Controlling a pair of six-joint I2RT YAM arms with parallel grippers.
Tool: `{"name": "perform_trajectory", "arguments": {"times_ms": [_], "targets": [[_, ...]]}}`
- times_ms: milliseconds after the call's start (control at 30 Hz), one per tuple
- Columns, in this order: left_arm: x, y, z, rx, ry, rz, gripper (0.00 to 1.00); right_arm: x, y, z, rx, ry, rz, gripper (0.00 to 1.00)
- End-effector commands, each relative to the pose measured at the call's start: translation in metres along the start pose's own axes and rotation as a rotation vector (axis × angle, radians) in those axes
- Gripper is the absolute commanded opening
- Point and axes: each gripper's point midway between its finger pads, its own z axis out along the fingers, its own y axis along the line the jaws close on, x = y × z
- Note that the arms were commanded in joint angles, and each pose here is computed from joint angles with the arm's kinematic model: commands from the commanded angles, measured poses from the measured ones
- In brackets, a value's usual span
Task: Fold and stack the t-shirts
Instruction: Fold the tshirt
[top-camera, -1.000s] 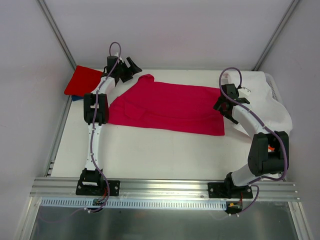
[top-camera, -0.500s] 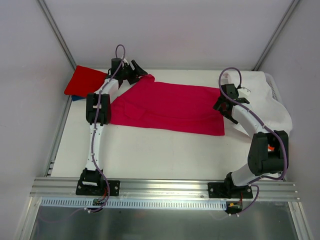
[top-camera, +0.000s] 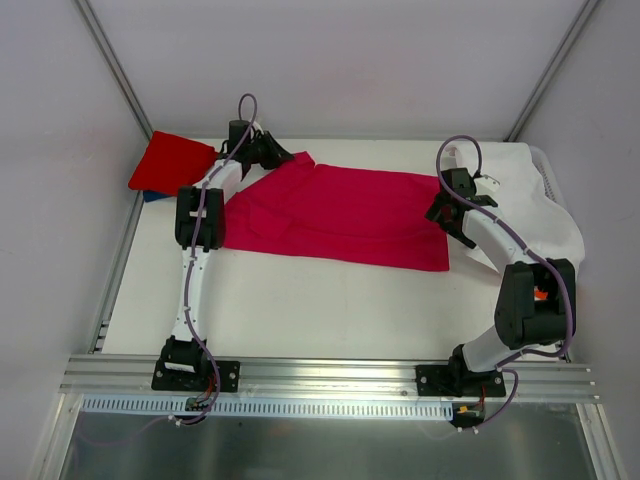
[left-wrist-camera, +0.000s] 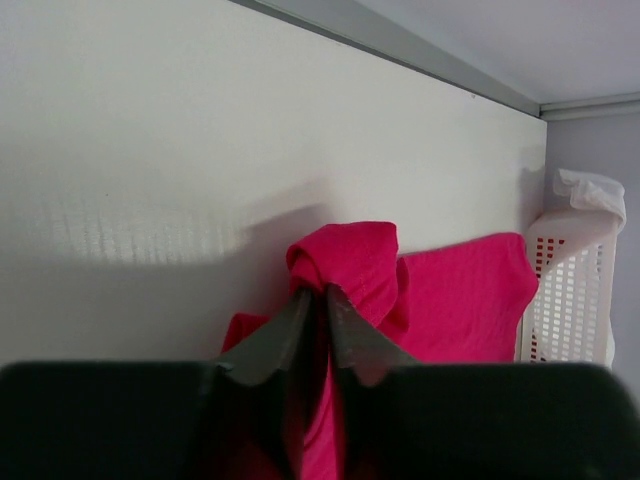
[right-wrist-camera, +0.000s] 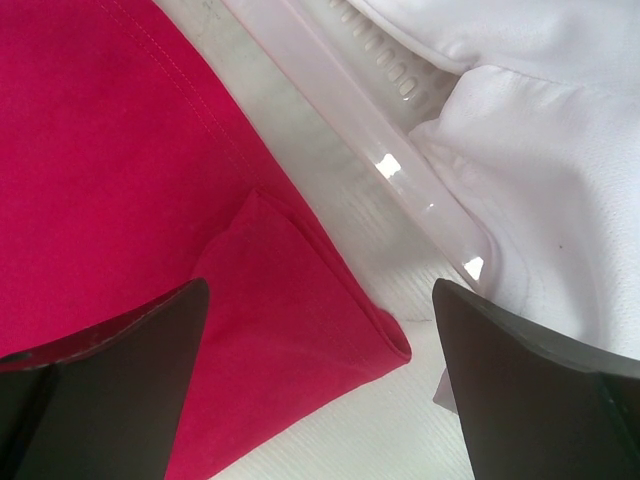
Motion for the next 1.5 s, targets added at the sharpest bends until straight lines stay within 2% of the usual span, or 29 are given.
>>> {"name": "perform_trajectory", "arguments": {"times_ms": [0, 33, 167, 267, 400, 500, 533, 633, 667, 733, 867, 1100, 1200, 1333, 1467], "targets": [[0.002, -0.001, -0.001, -0.006, -0.002, 0.016, 0.06, -0.003, 0.001, 0.002, 0.0, -0.013, -0.006, 1.0], [0.002, -0.002, -0.001, -0.009, -0.006, 0.02, 0.0, -0.002, 0.0, 0.002, 0.002, -0.011, -0.01, 0.99], [0.0, -0.007, -0.004, -0.023, -0.021, 0.058, 0.0, 0.003, 0.003, 0.005, -0.015, -0.004, -0.021, 0.99], [-0.011, -0.018, -0.016, -0.037, -0.056, 0.117, 0.0, 0.003, 0.021, 0.008, -0.104, -0.005, -0.048, 0.99], [-0.028, -0.04, -0.032, -0.045, -0.1, 0.207, 0.0, -0.005, 0.073, 0.007, -0.32, 0.017, -0.105, 0.99], [-0.034, -0.054, -0.042, -0.035, -0.112, 0.231, 0.0, -0.015, 0.097, 0.011, -0.357, 0.053, -0.129, 0.99], [-0.034, -0.054, -0.044, -0.039, -0.111, 0.235, 0.0, -0.025, 0.119, 0.017, -0.391, 0.061, -0.136, 0.99], [-0.035, -0.06, -0.054, -0.047, -0.119, 0.251, 0.0, -0.044, 0.151, 0.038, -0.39, 0.08, -0.168, 0.99], [-0.031, -0.057, -0.055, -0.055, -0.111, 0.248, 0.0, -0.042, 0.15, 0.044, -0.356, 0.109, -0.186, 0.99], [-0.029, -0.055, -0.06, -0.062, -0.109, 0.254, 0.0, -0.057, 0.159, 0.062, -0.314, 0.086, -0.199, 0.99], [-0.024, -0.051, -0.064, -0.078, -0.102, 0.258, 0.0, -0.064, 0.14, 0.082, -0.176, 0.095, -0.189, 1.0], [-0.019, -0.046, -0.065, -0.083, -0.088, 0.252, 0.0, -0.07, 0.086, 0.113, -0.007, 0.133, -0.065, 0.99], [-0.016, -0.044, -0.067, -0.089, -0.082, 0.244, 0.0, -0.071, 0.081, 0.119, -0.028, 0.179, -0.021, 0.99], [-0.012, -0.044, -0.073, -0.099, -0.08, 0.246, 0.0, -0.083, 0.076, 0.119, 0.002, 0.156, -0.068, 0.99], [-0.01, -0.045, -0.076, -0.1, -0.078, 0.245, 0.0, -0.09, 0.067, 0.134, 0.0, 0.209, -0.053, 0.99]]}}
